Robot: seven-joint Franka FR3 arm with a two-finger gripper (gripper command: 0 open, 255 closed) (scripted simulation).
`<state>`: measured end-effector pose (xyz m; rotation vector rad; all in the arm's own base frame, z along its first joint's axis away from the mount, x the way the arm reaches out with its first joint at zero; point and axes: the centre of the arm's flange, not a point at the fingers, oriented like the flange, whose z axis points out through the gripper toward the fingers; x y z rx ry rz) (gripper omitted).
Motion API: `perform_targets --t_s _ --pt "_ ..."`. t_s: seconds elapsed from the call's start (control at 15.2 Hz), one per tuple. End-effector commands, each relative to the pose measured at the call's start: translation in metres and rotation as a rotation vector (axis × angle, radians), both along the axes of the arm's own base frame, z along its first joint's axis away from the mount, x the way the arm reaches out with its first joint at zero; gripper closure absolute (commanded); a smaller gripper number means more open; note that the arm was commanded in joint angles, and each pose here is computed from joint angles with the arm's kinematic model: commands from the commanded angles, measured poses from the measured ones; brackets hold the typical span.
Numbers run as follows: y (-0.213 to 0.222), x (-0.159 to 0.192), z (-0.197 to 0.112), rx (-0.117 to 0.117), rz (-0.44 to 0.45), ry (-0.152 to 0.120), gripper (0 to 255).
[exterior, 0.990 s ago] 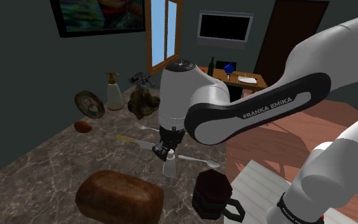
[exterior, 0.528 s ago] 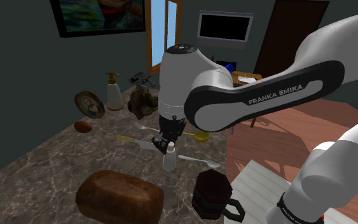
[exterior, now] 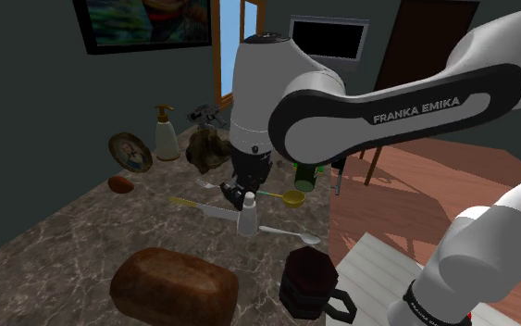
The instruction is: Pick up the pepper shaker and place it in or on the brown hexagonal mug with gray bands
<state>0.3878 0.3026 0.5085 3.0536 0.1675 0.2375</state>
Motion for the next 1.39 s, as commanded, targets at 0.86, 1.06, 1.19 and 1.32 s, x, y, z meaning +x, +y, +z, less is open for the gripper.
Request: perform_targets --t_s 0.86,1.06,1.19,1.32 --pt "-0.023 -0.075 0.059 0.0 0.0 0.0 255" --pt "-0.034 -0.113 0.067 0.0 0.0 0.0 255" --pt "-0.041 -0.137 0.072 0.0 0.0 0.0 255" --pt "-0.049 -0.162 0.077 0.0 0.0 0.0 255"
